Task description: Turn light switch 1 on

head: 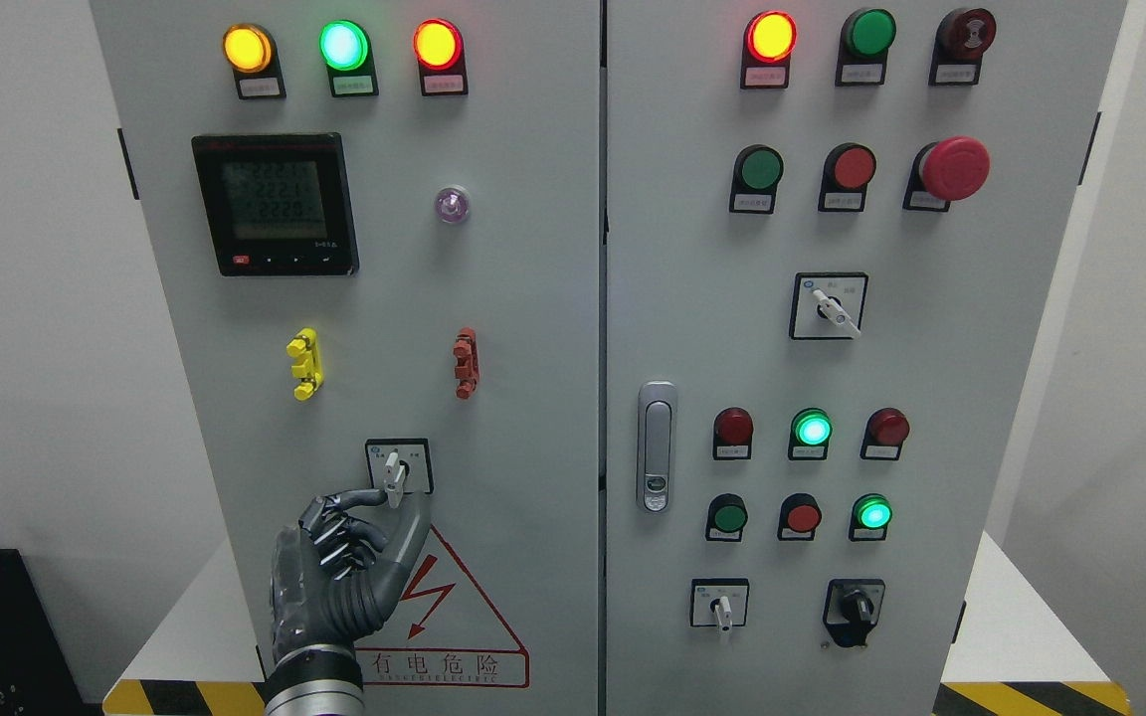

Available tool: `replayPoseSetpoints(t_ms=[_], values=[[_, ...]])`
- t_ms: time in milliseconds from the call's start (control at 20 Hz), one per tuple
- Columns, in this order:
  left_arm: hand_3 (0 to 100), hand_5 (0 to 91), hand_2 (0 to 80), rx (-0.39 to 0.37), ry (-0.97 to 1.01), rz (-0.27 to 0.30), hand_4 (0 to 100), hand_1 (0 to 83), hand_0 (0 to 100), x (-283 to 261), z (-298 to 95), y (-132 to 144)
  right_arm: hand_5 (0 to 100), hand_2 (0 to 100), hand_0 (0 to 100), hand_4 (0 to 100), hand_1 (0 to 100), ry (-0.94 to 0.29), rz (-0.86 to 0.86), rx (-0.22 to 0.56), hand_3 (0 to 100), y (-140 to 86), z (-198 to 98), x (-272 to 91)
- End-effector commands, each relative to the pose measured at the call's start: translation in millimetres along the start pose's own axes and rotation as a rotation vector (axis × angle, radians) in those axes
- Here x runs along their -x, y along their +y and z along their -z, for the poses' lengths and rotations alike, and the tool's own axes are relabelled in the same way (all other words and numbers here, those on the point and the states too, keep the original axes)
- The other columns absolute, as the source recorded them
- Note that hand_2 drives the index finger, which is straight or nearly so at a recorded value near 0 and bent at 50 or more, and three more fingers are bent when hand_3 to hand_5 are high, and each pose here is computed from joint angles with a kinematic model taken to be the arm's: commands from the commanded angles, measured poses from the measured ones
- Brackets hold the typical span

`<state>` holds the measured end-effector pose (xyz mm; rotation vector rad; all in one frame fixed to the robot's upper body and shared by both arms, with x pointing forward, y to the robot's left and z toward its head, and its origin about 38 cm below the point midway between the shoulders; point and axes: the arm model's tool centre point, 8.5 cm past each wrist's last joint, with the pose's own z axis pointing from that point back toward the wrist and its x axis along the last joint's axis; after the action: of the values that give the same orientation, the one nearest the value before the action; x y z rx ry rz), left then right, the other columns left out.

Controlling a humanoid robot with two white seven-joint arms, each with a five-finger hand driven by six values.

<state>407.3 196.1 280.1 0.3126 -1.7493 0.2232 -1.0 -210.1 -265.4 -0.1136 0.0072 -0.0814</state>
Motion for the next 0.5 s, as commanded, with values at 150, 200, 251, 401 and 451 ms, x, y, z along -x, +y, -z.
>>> replayPoseSetpoints(t_ms=[150,200,251,401,451], values=[[86,86.4,48.0,-0.006,0.008,-0.002,93,70.8,14,0.2,4.2,0.6,0,0,31,0,0,0.001,0.000,0.001,0,-0.1,0.0,0.5],[86,86.4,48.2,-0.005,0.010,-0.001,93,70.9,14,0.6,4.3,0.5,0,0,31,0,0,0.001,0.000,0.001,0,-0.1,0.0,0.5],[86,86.4,48.5,-0.005,0.010,-0.001,93,70.9,14,0.6,4.3,0.5,0,0,31,0,0,0.001,0.000,0.001,0,-0.1,0.0,0.5],[86,86.5,49.2,-0.005,0.007,-0.002,93,70.9,14,-0.5,4.8,0.3,0,0,31,0,0,0.001,0.000,0.001,0,-0.1,0.0,0.5],[86,86.5,49.3,-0.005,0.007,-0.002,93,70.8,14,-0.5,4.8,0.3,0,0,31,0,0,0.001,0.000,0.001,0,-0.1,0.0,0.5]])
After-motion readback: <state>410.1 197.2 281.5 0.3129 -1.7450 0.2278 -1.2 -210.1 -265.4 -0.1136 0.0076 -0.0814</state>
